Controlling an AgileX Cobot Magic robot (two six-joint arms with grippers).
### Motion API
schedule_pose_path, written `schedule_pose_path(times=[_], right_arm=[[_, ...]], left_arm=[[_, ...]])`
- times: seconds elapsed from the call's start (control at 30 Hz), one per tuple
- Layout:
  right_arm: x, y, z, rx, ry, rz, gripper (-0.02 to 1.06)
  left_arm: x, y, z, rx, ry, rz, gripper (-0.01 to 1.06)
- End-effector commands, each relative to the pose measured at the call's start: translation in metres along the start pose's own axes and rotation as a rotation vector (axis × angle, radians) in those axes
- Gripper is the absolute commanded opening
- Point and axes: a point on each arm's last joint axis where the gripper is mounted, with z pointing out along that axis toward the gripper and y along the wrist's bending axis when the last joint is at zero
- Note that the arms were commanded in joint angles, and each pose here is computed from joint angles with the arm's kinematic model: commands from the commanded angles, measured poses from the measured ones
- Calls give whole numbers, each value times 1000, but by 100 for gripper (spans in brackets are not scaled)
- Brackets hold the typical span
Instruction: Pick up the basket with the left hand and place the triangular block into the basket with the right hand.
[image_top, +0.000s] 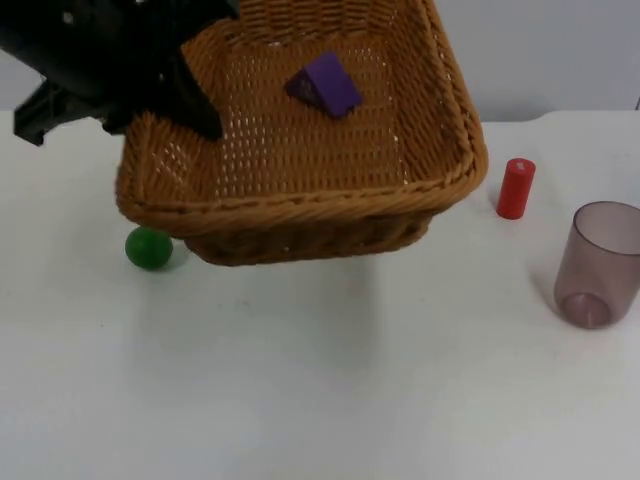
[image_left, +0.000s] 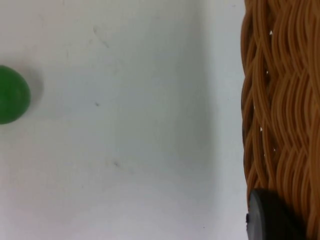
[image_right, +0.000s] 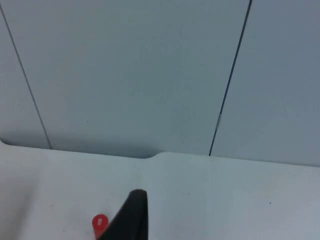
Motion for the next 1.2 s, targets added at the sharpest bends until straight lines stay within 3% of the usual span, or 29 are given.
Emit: schedule_pose_path(times=[0.0,0.13,0.3,0.6,1.17], right_arm=[[-1,-1,-2,3,-18,-4,98],[-1,-1,-2,4,-14,-7,98],[0,-1,-2,2,-7,-11,98],[1,-1,-2,6,3,-16,98],[1,-3,-2,24,2,-37,98]], left_arm=[[1,-3,10,12,7,-35,0],[7,6,38,-24,53,-53,0],[9,11,74,-40,142,41,0],[3,16,103,-62,106,60,0],[13,33,134,-74,141,26,0]])
